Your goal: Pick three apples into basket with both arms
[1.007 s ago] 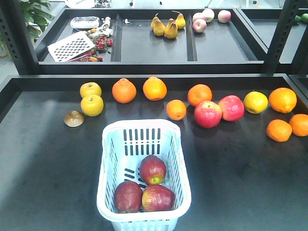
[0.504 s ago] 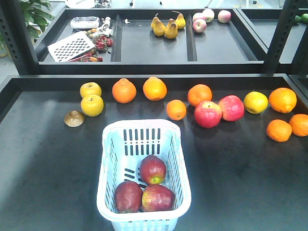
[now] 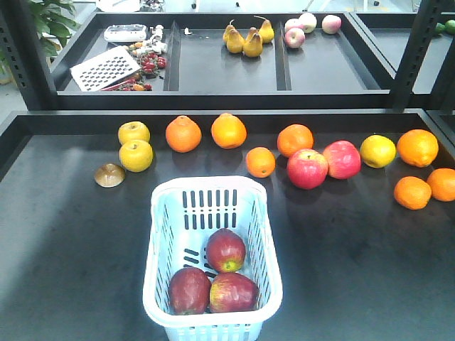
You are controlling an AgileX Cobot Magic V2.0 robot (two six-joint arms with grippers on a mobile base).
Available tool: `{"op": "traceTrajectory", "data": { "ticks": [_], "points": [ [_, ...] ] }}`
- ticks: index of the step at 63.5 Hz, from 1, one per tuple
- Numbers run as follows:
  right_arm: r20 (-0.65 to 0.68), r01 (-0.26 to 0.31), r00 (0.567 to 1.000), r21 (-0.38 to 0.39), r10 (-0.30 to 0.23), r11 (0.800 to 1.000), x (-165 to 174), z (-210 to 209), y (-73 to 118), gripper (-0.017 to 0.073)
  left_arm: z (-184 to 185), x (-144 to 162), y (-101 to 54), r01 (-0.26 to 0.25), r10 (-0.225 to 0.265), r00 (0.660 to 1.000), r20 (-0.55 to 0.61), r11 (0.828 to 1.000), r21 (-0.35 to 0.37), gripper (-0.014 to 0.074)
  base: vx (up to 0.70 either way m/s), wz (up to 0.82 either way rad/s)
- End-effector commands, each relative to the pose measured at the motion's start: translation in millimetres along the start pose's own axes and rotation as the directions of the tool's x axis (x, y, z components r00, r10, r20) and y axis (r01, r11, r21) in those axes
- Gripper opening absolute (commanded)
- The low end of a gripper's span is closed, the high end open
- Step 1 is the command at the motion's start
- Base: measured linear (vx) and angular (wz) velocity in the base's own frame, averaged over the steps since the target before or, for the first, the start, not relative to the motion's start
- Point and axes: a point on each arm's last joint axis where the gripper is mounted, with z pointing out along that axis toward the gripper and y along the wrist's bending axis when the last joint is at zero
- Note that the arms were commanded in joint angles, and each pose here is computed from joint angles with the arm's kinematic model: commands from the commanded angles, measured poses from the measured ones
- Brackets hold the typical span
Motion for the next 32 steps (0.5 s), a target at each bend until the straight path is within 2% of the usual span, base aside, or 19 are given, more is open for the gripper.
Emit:
{"op": "traceTrajectory", "data": {
  "ticks": [1,32],
  "points": [
    [0.077,0.01,0.997,0.009,-0.011,1.0,-8.2,-7.0,-1.3,-0.0009,-1.3,-5.1,-1.1,0.012,-0.013,0.997,0.082,1.0,0.012,-0.0006,0.0,0.0],
    [0.077,0.01,0.997,0.009,-0.011,1.0,-8.2,-7.0,-1.3,-0.0009,-1.3,-5.1,-1.1,0.012,-0.013,0.997,0.081,1.0,0.012,-0.0006,0.0,0.0]
  ]
}}
